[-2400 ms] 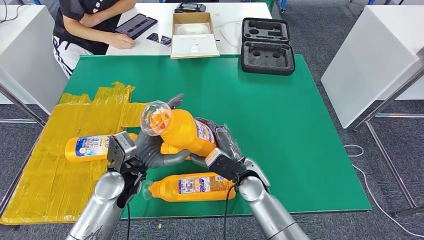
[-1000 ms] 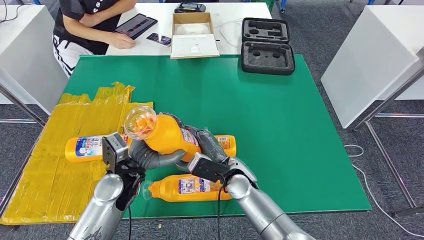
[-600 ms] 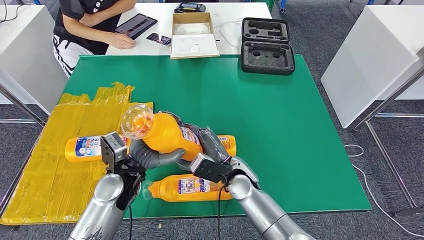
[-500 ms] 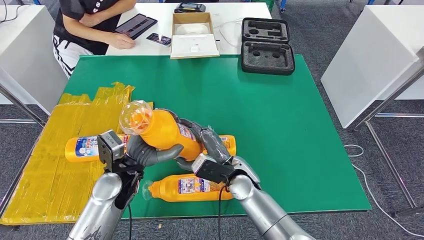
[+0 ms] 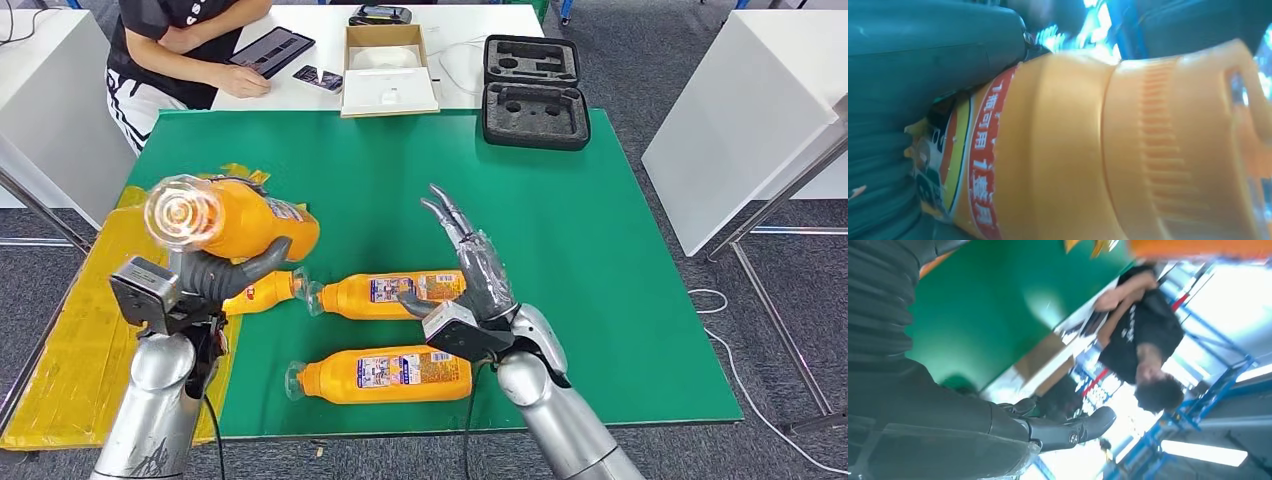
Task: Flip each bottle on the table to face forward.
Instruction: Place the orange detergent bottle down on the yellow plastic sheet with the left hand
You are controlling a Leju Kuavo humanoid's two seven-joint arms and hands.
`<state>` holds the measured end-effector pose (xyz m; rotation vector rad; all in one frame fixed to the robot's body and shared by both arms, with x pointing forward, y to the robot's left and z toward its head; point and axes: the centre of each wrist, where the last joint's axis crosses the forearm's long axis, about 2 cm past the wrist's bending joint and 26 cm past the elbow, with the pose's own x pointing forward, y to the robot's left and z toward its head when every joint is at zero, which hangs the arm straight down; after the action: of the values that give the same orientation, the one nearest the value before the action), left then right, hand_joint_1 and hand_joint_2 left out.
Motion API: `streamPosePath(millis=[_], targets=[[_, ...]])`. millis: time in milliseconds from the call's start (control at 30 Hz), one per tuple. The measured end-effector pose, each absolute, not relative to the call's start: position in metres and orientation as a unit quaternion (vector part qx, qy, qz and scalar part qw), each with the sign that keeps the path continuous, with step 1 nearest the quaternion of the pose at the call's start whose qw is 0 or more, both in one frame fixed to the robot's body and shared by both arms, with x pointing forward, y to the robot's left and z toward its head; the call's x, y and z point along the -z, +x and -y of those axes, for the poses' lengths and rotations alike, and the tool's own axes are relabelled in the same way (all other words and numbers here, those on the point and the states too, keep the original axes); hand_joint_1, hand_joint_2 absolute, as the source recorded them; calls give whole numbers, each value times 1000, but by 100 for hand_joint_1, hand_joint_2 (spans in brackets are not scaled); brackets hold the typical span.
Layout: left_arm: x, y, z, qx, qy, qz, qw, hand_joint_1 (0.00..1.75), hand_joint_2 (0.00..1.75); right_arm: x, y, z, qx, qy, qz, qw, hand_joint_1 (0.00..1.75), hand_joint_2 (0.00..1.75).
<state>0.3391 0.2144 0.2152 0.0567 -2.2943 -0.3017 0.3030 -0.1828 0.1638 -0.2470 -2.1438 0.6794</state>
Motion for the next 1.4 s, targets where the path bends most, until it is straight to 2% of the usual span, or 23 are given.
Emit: streamPosePath(millis=[100, 233, 400, 700, 900, 1400], targets=[[-223, 339, -224, 166, 186, 903, 349, 175, 175, -171, 297, 192, -273, -138, 856, 416, 0, 175], [-237, 349, -234, 256, 370, 849, 277, 175, 175, -183, 295, 201, -267, -162, 858, 407, 0, 175], [-239, 372, -240, 352, 494, 759, 235, 175, 175, -193, 299, 205, -269, -171, 859, 401, 0, 175], [-215, 402, -258, 446, 522, 674, 273, 175, 175, -196, 301, 205, -276, -172, 858, 397, 0, 175], [-200, 421, -273, 494, 551, 587, 327, 175, 175, -197, 302, 204, -291, -172, 853, 398, 0, 175], [-173, 432, -294, 532, 555, 496, 403, 175, 175, -197, 301, 201, -303, -171, 849, 398, 0, 175]])
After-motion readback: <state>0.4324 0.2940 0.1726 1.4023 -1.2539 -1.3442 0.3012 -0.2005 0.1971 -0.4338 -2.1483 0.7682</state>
